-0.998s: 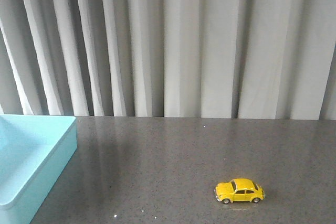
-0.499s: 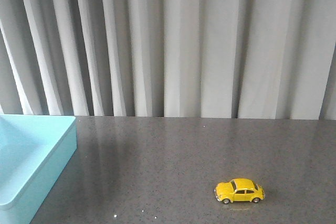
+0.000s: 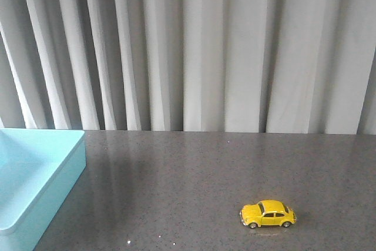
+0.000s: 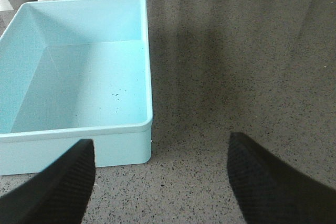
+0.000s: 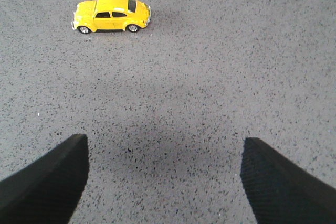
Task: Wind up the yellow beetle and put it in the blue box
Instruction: 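Lower the right gripper onto the yellow toy car's roof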
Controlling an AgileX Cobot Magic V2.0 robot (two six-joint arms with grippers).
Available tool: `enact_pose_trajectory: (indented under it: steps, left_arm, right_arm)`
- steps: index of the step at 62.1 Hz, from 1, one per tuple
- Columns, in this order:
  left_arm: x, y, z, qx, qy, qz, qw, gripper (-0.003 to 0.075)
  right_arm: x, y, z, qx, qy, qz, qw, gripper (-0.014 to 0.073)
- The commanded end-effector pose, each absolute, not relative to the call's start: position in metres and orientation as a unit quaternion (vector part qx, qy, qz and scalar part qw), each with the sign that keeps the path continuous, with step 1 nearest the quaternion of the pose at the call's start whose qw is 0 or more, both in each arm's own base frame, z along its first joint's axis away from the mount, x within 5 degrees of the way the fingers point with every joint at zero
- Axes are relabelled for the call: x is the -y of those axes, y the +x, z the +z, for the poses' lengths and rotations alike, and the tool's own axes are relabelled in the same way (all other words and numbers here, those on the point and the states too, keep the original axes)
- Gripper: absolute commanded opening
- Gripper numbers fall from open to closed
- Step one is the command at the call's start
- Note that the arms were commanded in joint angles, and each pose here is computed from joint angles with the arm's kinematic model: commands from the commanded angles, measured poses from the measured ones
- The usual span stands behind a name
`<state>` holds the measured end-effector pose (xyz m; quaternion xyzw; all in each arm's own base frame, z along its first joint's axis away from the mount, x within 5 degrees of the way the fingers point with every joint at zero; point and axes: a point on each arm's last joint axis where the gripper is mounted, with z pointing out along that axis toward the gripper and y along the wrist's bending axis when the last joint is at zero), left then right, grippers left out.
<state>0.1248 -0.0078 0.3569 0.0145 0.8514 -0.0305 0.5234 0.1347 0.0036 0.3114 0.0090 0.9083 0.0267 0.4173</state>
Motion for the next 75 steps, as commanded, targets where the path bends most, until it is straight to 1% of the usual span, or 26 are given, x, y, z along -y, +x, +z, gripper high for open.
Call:
enact_pose_trajectory:
  steps: [1,9,17,24,30,33,37,40,47,55,61,65,75]
  left_arm:
    - [0.013,0.128,0.370,-0.830,0.024,-0.049,0.556,0.0521]
    - [0.023,0.135,0.366,-0.835,0.075,-0.055,0.542,0.0521]
    - [0.034,0.143,0.361,-0.842,0.109,-0.066,0.525,0.0521]
    - [0.038,0.149,0.356,-0.848,0.118,-0.072,0.512,0.0521]
    - [0.039,0.154,0.353,-0.853,0.119,-0.070,0.503,0.0521]
    - [0.040,0.155,0.352,-0.855,0.119,-0.070,0.501,0.0521]
    - [0.040,0.156,0.352,-0.854,0.119,-0.069,0.501,0.0521]
    - [0.040,0.156,0.352,-0.855,0.119,-0.069,0.501,0.0521]
    - [0.040,0.157,0.352,-0.853,0.119,-0.068,0.504,0.0521]
    - [0.040,0.157,0.353,-0.852,0.119,-0.068,0.506,0.0521]
    - [0.040,0.157,0.353,-0.851,0.119,-0.068,0.506,0.0521]
    - [0.040,0.157,0.353,-0.851,0.119,-0.068,0.506,0.0521]
    - [0.040,0.157,0.353,-0.851,0.119,-0.069,0.506,0.0521]
  right_arm:
    - [-0.005,0.149,0.330,-0.887,-0.006,0.029,0.461,0.0577]
    - [-0.012,0.171,0.338,-0.894,-0.035,0.058,0.443,0.0571]
    - [-0.019,0.202,0.342,-0.899,-0.055,0.093,0.425,0.0571]
    - [-0.022,0.237,0.343,-0.906,-0.060,0.109,0.404,0.0571]
    - [-0.023,0.268,0.336,-0.920,-0.063,0.117,0.368,0.0571]
    - [-0.024,0.279,0.340,-0.922,-0.067,0.121,0.361,0.0571]
    - [-0.029,0.299,0.338,-0.929,-0.078,0.124,0.339,0.0571]
    - [-0.033,0.315,0.334,-0.934,-0.083,0.118,0.325,0.0568]
    - [-0.038,0.346,0.328,-0.940,-0.072,0.097,0.318,0.0561]
    - [-0.037,0.382,0.312,-0.954,-0.034,0.105,0.279,0.0561]
    - [-0.040,0.404,0.303,-0.961,-0.038,0.108,0.251,0.0561]
    - [-0.044,0.413,0.298,-0.966,-0.046,0.109,0.231,0.0561]
    - [-0.053,0.435,0.286,-0.970,-0.055,0.110,0.208,0.0561]
